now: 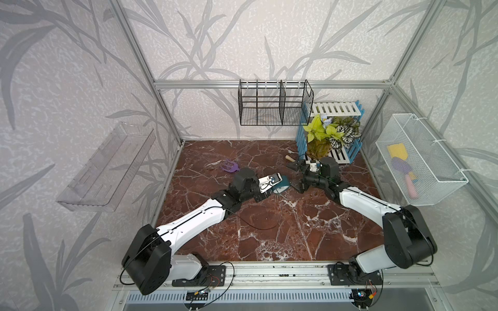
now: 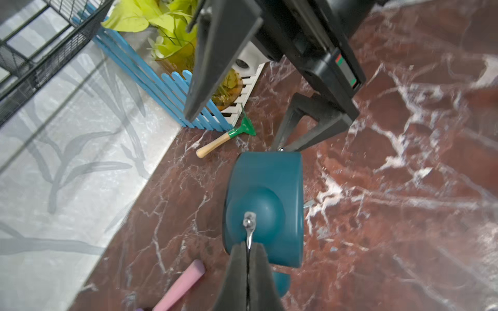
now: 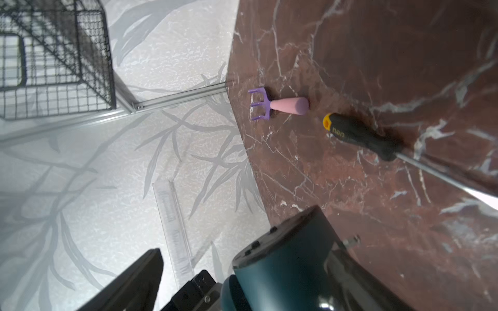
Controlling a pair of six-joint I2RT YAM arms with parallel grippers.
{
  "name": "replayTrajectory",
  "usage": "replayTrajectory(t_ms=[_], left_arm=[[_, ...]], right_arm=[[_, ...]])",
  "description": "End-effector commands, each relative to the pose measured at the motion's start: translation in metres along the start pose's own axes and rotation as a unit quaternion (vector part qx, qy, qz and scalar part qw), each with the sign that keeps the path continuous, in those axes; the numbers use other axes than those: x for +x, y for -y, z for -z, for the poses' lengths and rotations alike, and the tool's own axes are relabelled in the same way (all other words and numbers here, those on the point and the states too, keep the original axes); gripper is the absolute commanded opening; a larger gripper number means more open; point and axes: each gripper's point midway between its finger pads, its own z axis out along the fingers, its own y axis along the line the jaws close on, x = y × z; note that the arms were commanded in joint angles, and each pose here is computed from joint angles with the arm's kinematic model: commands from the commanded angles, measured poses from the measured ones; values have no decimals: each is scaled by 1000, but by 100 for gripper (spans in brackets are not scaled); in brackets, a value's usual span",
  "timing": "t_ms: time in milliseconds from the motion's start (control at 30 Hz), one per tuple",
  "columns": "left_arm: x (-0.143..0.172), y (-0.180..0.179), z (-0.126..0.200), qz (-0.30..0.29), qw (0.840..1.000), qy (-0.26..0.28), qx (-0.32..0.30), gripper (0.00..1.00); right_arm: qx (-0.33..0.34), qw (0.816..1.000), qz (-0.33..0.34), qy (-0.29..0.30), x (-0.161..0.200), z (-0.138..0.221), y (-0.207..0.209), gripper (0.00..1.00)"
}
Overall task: Remove the battery from the alarm
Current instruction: Pick up the alarm from the center of the board.
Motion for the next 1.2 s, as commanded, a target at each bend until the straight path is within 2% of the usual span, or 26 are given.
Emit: replayTrajectory(t_ms=[0,133,300,400,533,733,833,1033,1167], left_arm=[[-39,-42,10,-102,991,39,-81,0],[-40,-36,10,-139,985,32,-92,0],[-34,-35,10,-182,975,7,-125,0],[-28,-47,12,-181,971,-15,-157,0],[-33,-47,14,-193,968,-8,-158,0],[-38,-29,12,-206,970,19,-130,0],[-41,-25,11,-206,970,23,-126,0],[-42,-18,11,-202,972,26,-114,0],[-41,-8,12,-184,978,31,-93,0]], right_arm=[[20,993,-110,-48,20,-11,-2,100],[44,984,-159,-70,29,-21,9,98],[66,978,-186,-75,34,-20,14,98],[95,973,-204,-58,30,-10,31,99],[72,969,-226,-67,33,-7,31,99],[35,973,-217,-73,30,-17,0,100],[37,972,-220,-73,30,-23,-4,97],[49,971,-228,-51,25,-23,11,57],[48,973,-220,-44,23,-22,12,46]])
